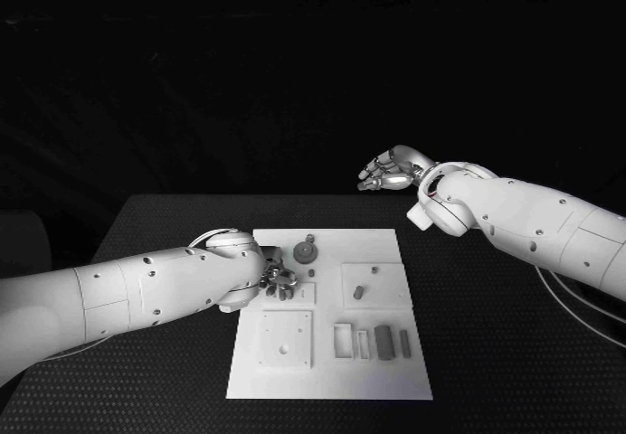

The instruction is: Assemble the parts on the task board

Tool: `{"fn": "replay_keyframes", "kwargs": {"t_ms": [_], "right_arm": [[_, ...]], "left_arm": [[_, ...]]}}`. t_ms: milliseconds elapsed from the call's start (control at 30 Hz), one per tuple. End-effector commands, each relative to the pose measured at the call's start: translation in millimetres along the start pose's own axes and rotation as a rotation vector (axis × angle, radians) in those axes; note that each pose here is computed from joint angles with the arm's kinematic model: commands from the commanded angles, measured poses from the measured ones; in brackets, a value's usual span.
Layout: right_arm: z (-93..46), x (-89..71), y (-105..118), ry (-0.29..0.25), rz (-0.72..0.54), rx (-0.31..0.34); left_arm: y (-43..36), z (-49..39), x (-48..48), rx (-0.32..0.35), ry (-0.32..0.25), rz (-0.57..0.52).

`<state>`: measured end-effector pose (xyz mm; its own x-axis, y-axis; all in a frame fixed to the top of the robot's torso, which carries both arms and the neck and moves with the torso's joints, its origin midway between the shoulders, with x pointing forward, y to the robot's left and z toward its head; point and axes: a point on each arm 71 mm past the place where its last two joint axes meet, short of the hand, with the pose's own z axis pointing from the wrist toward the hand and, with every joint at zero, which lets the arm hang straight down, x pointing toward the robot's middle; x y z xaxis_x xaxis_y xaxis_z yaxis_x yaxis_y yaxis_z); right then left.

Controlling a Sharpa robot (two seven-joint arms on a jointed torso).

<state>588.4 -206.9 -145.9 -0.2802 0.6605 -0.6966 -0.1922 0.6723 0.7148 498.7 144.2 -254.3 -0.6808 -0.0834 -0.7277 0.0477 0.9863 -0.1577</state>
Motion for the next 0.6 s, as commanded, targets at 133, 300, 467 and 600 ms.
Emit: {"fn": "replay_keyframes", "kwargs": {"t_ms": [133, 300, 467, 600], "right_arm": [[-0.4, 1.2, -0.6, 0.013, -0.004, -0.003], [-0.5, 1.4, -1.1, 0.014, -0.004, -0.001], [-0.6, 1.5, -1.6, 0.015, -0.004, 0.001], [-0.7, 1.5, -1.9, 0.015, -0.004, 0.003]], "left_arm": [[-1.7, -0.3, -0.3, 0.014, -0.009, -0.016], [-0.7, -0.4, -0.5, 0.016, -0.011, -0.024], [0.4, -0.4, -0.7, 0.016, -0.01, -0.028], [0.8, -0.3, -0.6, 0.016, -0.007, -0.029]]}}
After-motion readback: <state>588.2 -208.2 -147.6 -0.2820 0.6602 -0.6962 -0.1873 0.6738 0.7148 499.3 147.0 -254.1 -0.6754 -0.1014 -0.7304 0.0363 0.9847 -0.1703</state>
